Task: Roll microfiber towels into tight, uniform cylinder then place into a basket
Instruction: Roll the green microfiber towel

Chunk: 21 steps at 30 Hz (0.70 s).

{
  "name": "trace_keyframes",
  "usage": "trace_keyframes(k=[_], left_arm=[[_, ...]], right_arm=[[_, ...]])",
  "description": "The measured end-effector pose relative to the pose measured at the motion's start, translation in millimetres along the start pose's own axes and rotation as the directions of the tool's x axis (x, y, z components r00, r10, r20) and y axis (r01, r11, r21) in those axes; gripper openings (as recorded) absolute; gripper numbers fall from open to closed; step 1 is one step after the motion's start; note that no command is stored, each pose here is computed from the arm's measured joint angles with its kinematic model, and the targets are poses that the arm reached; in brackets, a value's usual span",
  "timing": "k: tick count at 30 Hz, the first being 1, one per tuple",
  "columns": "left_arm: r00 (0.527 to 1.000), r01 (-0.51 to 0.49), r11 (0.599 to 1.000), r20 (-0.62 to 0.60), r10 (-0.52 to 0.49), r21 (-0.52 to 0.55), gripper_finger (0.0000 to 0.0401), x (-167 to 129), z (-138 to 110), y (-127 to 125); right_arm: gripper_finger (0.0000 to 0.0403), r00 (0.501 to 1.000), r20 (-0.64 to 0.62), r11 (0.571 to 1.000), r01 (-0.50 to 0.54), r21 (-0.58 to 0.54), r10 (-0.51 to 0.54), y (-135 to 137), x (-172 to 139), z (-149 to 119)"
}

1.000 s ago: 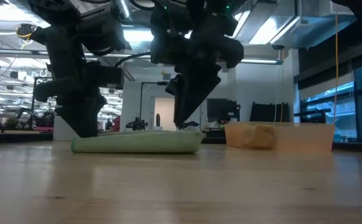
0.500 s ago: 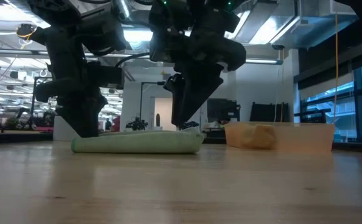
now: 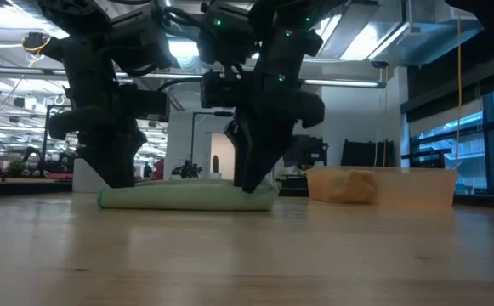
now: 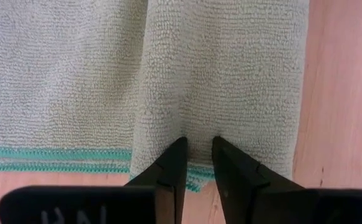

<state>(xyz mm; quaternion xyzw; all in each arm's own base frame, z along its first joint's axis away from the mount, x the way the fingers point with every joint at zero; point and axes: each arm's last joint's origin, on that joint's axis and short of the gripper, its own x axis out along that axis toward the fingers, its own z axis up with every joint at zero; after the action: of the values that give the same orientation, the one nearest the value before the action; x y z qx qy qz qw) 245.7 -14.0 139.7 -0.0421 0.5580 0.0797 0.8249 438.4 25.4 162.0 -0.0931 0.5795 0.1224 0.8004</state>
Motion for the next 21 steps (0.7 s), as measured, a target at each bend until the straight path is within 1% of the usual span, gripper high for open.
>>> trace_keyframes(k=[12, 15, 18, 21], left_arm=[[1.000, 0.001, 1.000, 0.000, -0.001, 0.000, 0.0069, 0, 0, 0], [1.000, 0.001, 1.000, 0.000, -0.001, 0.000, 0.0069, 0, 0, 0], [1.000, 0.001, 1.000, 0.000, -0.001, 0.000, 0.0069, 0, 0, 0], [1.000, 0.001, 1.000, 0.000, -0.001, 0.000, 0.0069, 0, 0, 0]], right_arm=[[0.0187, 1.000, -0.025, 1.000, -0.004, 0.005, 0.004, 0, 27, -1], [0.0181, 0.999, -0.032, 1.000, 0.022, 0.015, -0.022, -1, 27, -1], [0.0157, 0.998, -0.039, 0.998, 0.053, 0.043, -0.051, -1, 28, -1], [0.0113, 0.998, -0.039, 0.995, 0.058, 0.080, -0.055, -1, 29, -2]])
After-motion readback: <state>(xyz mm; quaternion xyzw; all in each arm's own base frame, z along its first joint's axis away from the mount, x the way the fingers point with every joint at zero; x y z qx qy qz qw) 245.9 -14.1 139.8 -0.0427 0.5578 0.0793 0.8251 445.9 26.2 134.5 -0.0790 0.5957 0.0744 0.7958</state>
